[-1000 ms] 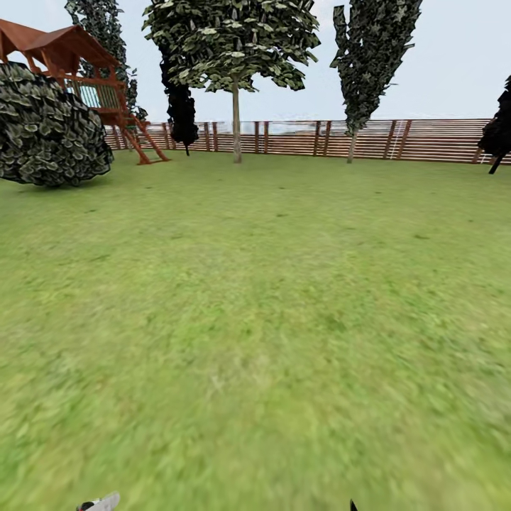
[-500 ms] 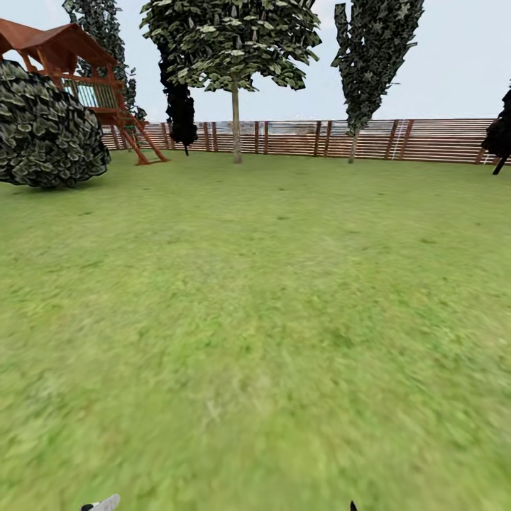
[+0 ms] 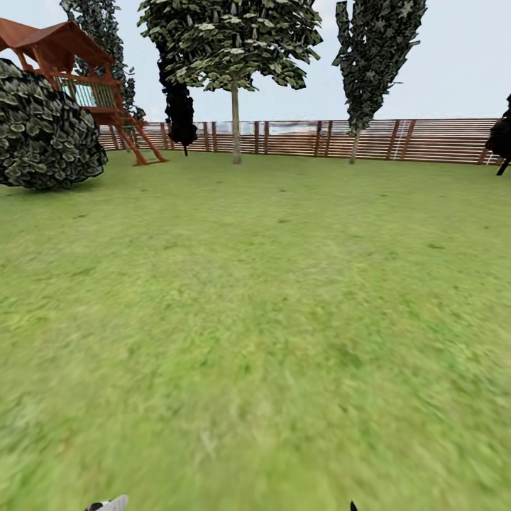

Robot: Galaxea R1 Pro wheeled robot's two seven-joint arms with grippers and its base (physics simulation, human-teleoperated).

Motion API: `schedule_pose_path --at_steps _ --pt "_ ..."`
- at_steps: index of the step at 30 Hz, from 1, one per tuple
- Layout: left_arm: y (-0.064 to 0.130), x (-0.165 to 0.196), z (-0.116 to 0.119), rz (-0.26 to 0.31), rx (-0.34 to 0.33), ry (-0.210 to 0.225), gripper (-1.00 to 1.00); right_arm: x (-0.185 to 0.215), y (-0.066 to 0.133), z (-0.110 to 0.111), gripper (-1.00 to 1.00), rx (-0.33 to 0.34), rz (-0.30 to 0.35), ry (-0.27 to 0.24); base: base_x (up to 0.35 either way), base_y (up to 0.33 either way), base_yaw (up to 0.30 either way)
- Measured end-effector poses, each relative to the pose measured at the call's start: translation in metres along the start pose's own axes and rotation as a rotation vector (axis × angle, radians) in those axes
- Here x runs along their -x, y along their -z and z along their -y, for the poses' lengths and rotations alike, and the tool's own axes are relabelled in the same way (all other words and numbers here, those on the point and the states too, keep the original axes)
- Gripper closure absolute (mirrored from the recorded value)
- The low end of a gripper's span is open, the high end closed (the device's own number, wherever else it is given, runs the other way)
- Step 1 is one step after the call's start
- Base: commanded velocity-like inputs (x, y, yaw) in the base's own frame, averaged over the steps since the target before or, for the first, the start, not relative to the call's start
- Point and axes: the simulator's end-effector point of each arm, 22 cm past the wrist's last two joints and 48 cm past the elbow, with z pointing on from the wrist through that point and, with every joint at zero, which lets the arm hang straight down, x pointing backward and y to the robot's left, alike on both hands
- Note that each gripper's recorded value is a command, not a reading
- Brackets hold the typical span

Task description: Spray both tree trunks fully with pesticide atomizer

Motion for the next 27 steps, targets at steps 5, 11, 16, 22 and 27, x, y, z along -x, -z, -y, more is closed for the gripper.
schedule_pose_path --at_steps 5,11,16,22,27 --pt "0.0001 -0.0008 -0.0002 -0.002 -0.001 -0.004 1.0 0.0 0.0 -0.0001 -1.0 0.0 0.0 0.0 0.339 0.0 0.0" --pt "0.0005 -0.0013 0.0018 -0.003 -0.005 -0.004 1.0 0.0 0.0 -0.0002 -1.0 0.001 0.0 0.0 0.339 0.0 0.0" --pt "0.0001 -0.0018 -0.0012 -0.005 0.001 -0.002 1.0 0.0 0.0 -0.0001 -1.0 0.0 0.0 0.0 0.339 0.0 0.0" --pt "0.0002 -0.0016 -0.0002 -0.004 -0.001 -0.005 1.0 0.0 0.0 -0.0001 -1.0 0.0 0.0 0.0 0.339 0.0 0.0" --pt "0.0001 -0.0015 -0.0005 -0.004 -0.001 -0.005 1.0 0.0 0.0 -0.0001 -1.0 0.0 0.0 0.0 0.339 0.0 0.0"
